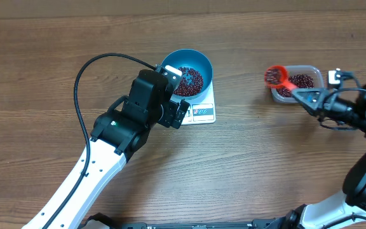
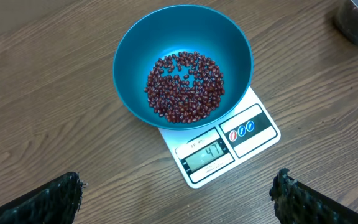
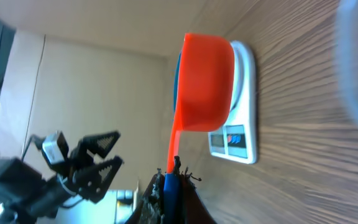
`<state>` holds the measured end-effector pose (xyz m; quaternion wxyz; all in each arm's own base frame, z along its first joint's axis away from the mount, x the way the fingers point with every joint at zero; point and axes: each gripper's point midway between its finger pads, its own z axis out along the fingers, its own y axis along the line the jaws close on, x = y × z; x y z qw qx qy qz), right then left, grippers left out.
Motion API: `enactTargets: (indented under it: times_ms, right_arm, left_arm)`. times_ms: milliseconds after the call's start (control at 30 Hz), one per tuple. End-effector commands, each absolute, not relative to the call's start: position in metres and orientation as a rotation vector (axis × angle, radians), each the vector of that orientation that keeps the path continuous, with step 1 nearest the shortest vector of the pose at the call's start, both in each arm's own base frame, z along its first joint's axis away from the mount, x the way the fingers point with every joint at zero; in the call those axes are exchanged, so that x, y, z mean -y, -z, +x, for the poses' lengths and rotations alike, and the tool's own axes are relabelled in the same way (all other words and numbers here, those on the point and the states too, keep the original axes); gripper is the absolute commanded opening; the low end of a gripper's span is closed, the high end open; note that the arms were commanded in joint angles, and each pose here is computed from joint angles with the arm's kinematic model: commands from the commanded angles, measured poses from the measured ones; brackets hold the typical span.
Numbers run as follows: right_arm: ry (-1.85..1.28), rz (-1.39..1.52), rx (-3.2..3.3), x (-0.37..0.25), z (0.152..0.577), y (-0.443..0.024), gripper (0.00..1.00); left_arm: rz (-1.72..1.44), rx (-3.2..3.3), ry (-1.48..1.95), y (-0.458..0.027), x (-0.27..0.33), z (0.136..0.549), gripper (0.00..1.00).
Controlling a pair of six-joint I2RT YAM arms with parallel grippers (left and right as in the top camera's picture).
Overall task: Scoop item into bowl and weigh 150g on scale
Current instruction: 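Carry the filled scoop left and tip beans into the teal bowl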
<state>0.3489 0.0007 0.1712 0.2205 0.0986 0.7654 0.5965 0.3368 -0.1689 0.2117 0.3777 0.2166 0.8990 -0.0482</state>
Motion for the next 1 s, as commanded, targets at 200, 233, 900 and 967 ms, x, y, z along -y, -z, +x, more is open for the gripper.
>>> enactTargets:
  times_ms: [200, 233, 900, 967]
  right_arm:
    - [-1.838, 0.006, -2.06, -0.075, 0.347, -0.192, 0.04]
    - [-1.856, -0.023, -2.053, -0.083, 0.346, -0.194, 0.04]
    - [-1.909, -0.175, -2.115, -0.136, 0.365, -0.196, 0.04]
    - [-1.881, -0.164, -2.134, -0.136, 0.37, -0.193, 0.04]
  left_arm:
    - [0.559, -2.276, 0.135, -0.22, 0.169, 0.335, 1.0]
    - [0.559, -2.276, 0.135, -0.22, 0.169, 0.335, 1.0]
    - [0.559, -2.276, 0.135, -0.22, 0.169, 0.335, 0.99]
    - [0.559, -2.276, 0.135, -0.22, 0.169, 0.335, 1.0]
